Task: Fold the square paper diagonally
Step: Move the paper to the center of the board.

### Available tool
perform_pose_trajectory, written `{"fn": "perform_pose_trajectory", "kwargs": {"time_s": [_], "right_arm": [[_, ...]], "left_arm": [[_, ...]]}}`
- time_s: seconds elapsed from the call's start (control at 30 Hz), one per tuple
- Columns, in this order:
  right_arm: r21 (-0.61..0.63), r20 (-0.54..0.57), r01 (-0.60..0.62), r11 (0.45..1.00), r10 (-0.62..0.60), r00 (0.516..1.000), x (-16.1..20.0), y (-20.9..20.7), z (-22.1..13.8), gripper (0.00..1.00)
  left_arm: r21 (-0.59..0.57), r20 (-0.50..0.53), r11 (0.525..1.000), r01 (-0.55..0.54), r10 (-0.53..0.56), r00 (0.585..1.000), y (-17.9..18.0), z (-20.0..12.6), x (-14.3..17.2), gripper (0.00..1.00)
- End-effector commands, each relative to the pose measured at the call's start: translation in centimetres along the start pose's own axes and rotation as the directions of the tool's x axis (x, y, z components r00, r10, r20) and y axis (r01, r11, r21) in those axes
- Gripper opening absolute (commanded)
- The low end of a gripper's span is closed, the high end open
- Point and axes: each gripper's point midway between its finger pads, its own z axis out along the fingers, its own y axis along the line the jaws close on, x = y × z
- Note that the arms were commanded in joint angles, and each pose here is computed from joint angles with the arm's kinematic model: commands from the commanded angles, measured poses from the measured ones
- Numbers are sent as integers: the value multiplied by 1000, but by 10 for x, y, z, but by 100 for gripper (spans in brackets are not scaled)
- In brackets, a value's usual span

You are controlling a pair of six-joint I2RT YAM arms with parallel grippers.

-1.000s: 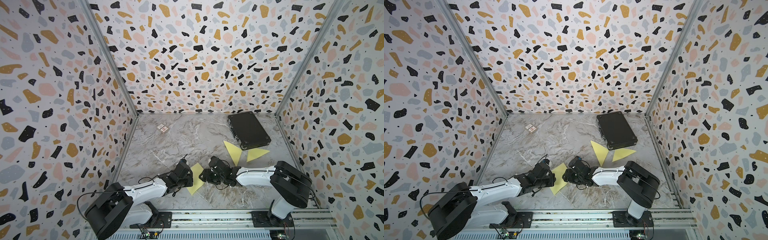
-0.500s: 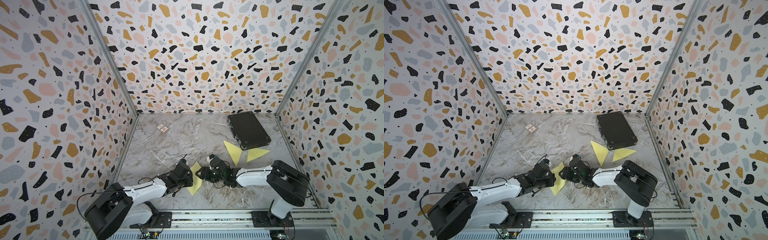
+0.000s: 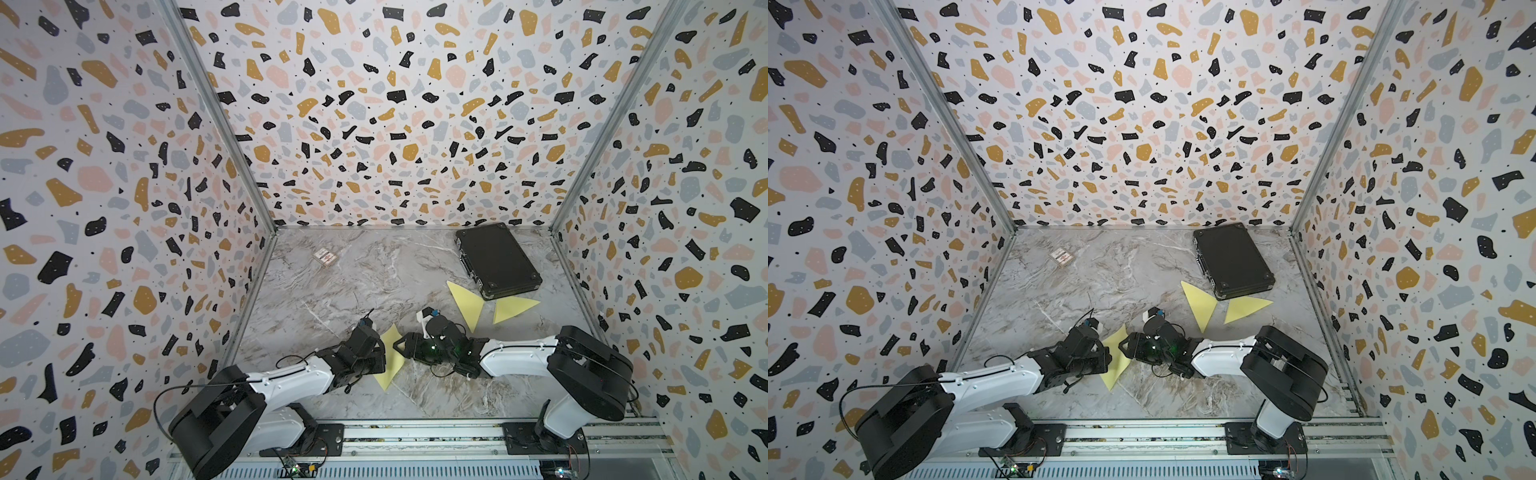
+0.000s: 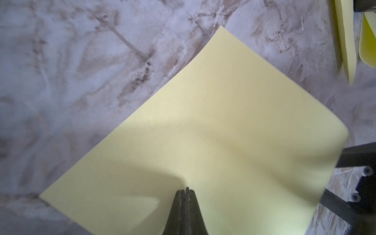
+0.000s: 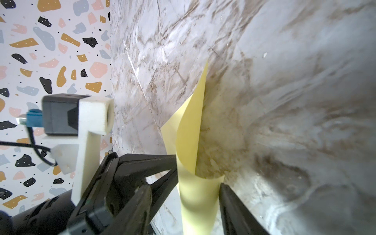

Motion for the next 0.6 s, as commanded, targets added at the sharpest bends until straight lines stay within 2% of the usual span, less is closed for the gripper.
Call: {"fn": "perform_pose_trajectory", "kwargs": {"time_s": [0.0,0.23,0.57], "right_arm": [[-65,34,29,997,-26,999,-10,25,-12,58],[-114,12,20,993,-19,1000,-6,33,-10,52],[-131,37,43,990,-38,999,-3,40,-23,52]], "left_arm": [[-94,-102,996,3,-13,995,30,2,32,0],[-97,-96,995,3,-12,995,32,3,32,0],[-105,-100,994,0,-11,995,33,3,33,0]]}}
